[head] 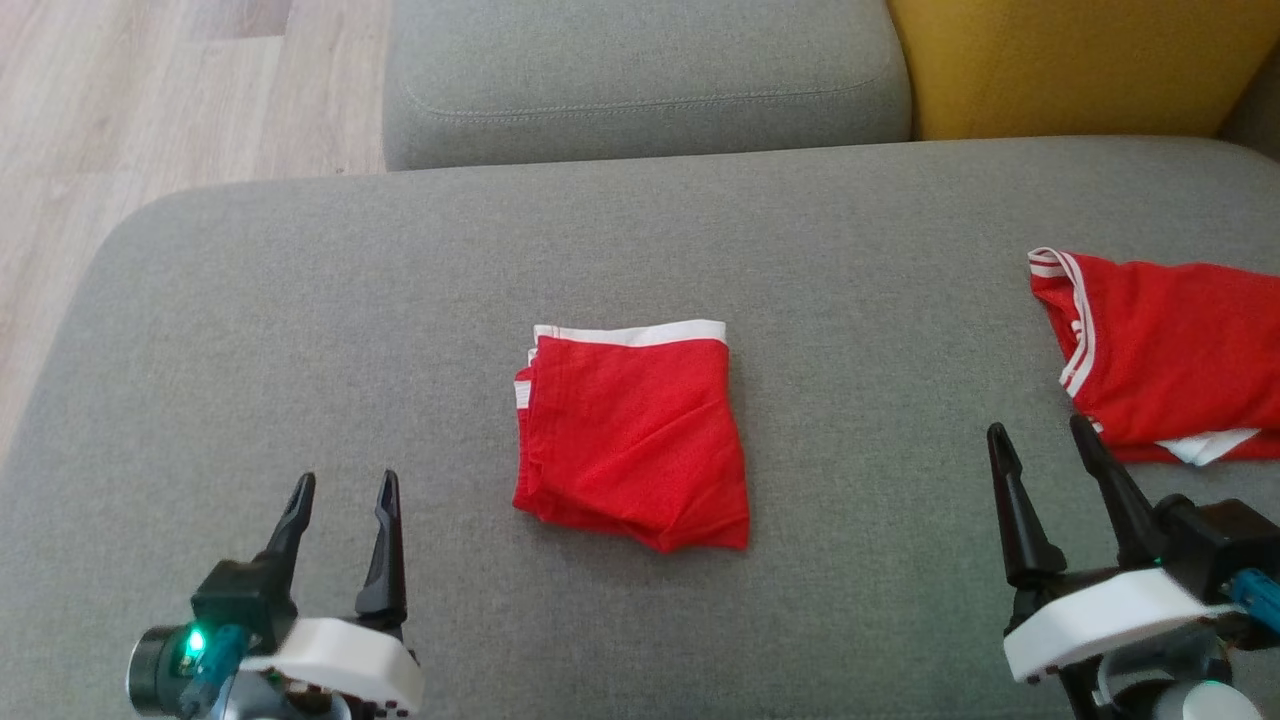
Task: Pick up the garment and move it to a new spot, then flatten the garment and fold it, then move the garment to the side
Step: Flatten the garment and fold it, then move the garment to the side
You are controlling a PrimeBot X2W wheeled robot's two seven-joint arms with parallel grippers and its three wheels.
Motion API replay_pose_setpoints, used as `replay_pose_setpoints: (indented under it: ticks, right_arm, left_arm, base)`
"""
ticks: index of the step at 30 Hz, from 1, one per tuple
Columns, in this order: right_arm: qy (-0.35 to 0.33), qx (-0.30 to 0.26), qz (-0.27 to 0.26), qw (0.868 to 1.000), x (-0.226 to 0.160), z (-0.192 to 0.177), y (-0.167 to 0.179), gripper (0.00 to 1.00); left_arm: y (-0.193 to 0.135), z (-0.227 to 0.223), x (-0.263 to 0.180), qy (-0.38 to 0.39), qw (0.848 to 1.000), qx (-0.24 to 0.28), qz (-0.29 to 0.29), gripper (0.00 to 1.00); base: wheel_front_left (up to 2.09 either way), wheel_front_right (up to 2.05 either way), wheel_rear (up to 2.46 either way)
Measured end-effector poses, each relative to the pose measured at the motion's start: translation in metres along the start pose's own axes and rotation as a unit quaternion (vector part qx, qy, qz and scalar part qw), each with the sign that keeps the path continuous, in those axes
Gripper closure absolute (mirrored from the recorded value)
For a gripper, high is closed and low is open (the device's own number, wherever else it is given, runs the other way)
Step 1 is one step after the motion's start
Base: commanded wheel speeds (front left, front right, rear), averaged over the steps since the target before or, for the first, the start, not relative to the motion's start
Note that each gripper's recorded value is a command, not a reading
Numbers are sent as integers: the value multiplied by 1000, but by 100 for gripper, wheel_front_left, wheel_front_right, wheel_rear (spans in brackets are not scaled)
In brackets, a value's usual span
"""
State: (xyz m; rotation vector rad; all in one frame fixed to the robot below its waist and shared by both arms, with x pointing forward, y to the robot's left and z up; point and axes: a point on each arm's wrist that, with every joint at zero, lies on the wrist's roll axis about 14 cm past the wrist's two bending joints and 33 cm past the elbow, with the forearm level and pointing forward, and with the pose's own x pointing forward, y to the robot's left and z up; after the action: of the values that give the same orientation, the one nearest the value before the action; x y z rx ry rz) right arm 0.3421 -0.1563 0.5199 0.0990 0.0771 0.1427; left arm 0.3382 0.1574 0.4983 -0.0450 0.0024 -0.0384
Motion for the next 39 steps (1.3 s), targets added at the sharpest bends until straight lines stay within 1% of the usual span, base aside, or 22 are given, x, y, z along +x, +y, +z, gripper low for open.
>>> replay_pose_setpoints:
  ticks: [5,10,15,16,18,24,28,33,35,37,38,39]
  right_arm:
    - [10,1,2,1000,2,-6,1,0]
    - [41,3,13,999,9,-24,7,0]
    - [91,5,43,995,25,-55,23,0]
    - [91,5,43,995,25,-55,23,0]
    - [106,6,63,992,35,-66,35,0]
    - [145,13,117,982,65,-100,70,0]
    - [182,16,154,971,77,-126,96,0]
    - [235,17,173,956,82,-158,111,0]
    - [248,19,176,952,84,-164,114,0]
    - [251,22,177,951,88,-166,117,71]
    - [251,23,177,951,90,-165,117,100]
    - [251,25,178,951,92,-164,118,100]
  left_arm:
    - [2,-1,-1,2,1000,-3,4,0]
    - [9,1,-2,-1,1000,-3,16,0]
    - [19,13,4,-22,999,-2,32,0]
    - [19,13,4,-22,999,-2,32,0]
    - [24,18,7,-31,999,-1,38,0]
    - [36,20,9,-41,997,-6,62,0]
    - [48,17,5,-38,996,-7,85,0]
    - [59,6,-3,-21,994,-7,107,0]
    - [62,5,-5,-21,993,-6,112,0]
    - [62,4,-4,-19,993,-7,113,0]
    - [61,4,-3,-20,993,-7,113,0]
    - [61,5,-2,-21,994,-7,111,0]
  base:
    - [0,0,0]
    - [0,0,0]
    - [0,0,0]
    - [0,0,0]
    - [0,0,0]
    - [0,0,0]
    - [0,0,0]
    - [0,0,0]
    - [0,0,0]
    - [0,0,0]
    - [0,0,0]
    - [0,0,0]
